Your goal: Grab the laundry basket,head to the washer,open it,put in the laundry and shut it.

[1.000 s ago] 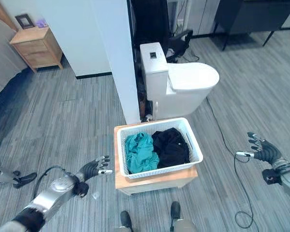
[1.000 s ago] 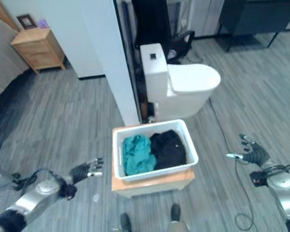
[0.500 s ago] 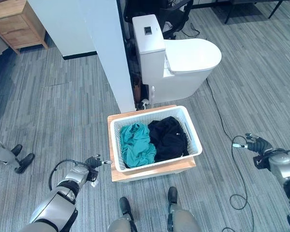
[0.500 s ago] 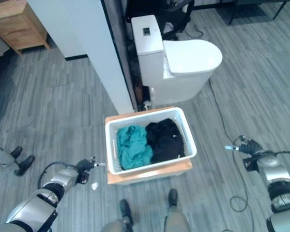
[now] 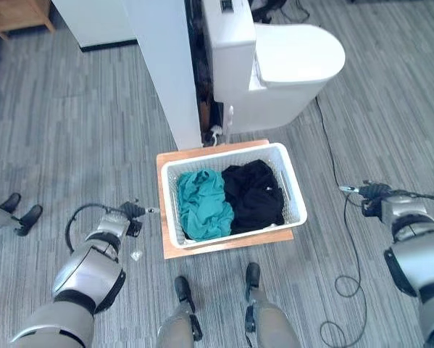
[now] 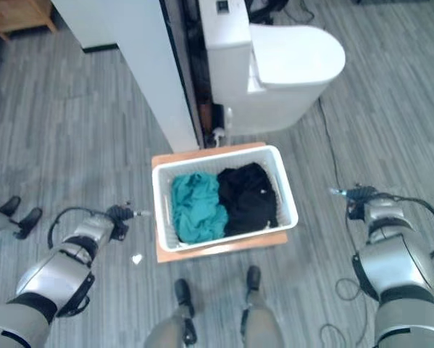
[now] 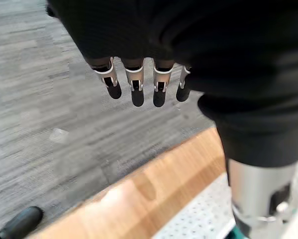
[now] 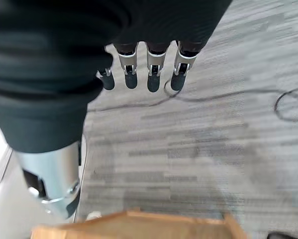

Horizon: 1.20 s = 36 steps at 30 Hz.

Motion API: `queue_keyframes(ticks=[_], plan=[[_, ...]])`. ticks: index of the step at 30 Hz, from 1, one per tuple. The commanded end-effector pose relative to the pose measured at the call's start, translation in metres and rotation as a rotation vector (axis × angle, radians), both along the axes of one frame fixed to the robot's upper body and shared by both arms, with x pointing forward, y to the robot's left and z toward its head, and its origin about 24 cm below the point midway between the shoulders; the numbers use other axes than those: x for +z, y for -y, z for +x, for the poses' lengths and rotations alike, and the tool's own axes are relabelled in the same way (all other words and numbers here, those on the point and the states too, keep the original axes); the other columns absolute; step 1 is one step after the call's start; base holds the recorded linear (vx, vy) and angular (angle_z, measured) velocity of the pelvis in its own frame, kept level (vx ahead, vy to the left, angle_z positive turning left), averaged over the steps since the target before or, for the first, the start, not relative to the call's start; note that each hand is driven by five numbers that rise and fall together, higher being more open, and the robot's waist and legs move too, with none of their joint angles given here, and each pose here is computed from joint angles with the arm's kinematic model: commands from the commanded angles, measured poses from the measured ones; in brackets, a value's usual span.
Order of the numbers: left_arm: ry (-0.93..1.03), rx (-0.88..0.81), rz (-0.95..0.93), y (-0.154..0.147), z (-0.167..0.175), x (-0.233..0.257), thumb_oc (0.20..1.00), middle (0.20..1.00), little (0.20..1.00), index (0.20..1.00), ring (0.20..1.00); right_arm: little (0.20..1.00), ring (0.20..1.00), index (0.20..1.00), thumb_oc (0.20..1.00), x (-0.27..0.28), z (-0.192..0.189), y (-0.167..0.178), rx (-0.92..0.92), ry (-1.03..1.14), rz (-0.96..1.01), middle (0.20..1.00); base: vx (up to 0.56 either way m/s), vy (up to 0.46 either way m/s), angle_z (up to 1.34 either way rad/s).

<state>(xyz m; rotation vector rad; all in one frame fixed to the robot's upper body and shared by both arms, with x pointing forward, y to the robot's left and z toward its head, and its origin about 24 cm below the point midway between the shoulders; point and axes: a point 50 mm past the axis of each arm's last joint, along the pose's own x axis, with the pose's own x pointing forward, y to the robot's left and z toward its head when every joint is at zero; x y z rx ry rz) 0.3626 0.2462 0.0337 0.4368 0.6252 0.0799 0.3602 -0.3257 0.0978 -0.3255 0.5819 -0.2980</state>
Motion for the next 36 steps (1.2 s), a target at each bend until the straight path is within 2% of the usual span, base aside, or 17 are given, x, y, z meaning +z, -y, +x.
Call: queue_keyframes(ticks=[1, 6, 8, 10, 14, 18, 30, 36], plan=[[0.049, 0.018, 0.097, -0.005, 0.013, 0.027, 1.000, 1.000, 1.000, 1.000, 1.000, 1.000, 1.000, 1.000, 1.000, 0.041, 0.015, -0.001, -0.020, 0.090, -0.048, 1.000, 0.00, 0.000, 0.00], [0.089, 0.017, 0.093, 0.001, 0.021, 0.039, 1.000, 1.000, 1.000, 1.000, 1.000, 1.000, 1.000, 1.000, 1.000, 0.047, 0.031, -0.031, 0.055, 0.104, -0.062, 1.000, 0.00, 0.000, 0.00], [0.097, 0.007, 0.101, 0.005, 0.022, 0.039, 1.000, 1.000, 1.000, 1.000, 1.000, 1.000, 1.000, 1.000, 1.000, 0.043, 0.040, -0.057, 0.136, 0.106, -0.057, 1.000, 0.03, 0.021, 0.04], [0.102, 0.010, 0.104, 0.004, 0.022, 0.039, 1.000, 1.000, 1.000, 1.000, 1.000, 1.000, 1.000, 1.000, 1.000, 0.042, 0.042, -0.065, 0.162, 0.114, -0.049, 1.000, 0.01, 0.005, 0.02], [0.099, 0.029, 0.113, -0.003, 0.019, 0.038, 1.000, 1.000, 1.000, 1.000, 1.000, 1.000, 1.000, 1.000, 1.000, 0.036, 0.051, -0.104, 0.299, 0.143, 0.005, 1.000, 0.00, 0.003, 0.01], [0.107, 0.041, 0.110, -0.007, 0.019, 0.039, 1.000, 1.000, 1.000, 1.000, 1.000, 1.000, 1.000, 1.000, 1.000, 0.030, 0.051, -0.119, 0.359, 0.128, 0.004, 1.000, -0.01, 0.004, 0.00], [0.130, -0.046, 0.087, 0.031, 0.031, 0.046, 1.000, 1.000, 1.000, 1.000, 1.000, 1.000, 1.000, 1.000, 1.000, 0.011, 0.042, -0.104, 0.243, 0.014, -0.014, 1.000, -0.01, 0.002, 0.04], [0.152, -0.070, 0.095, 0.041, 0.036, 0.053, 1.000, 1.000, 1.000, 1.000, 1.000, 1.000, 1.000, 1.000, 1.000, 0.014, 0.042, -0.099, 0.190, 0.043, 0.031, 1.000, 0.00, 0.003, 0.01]])
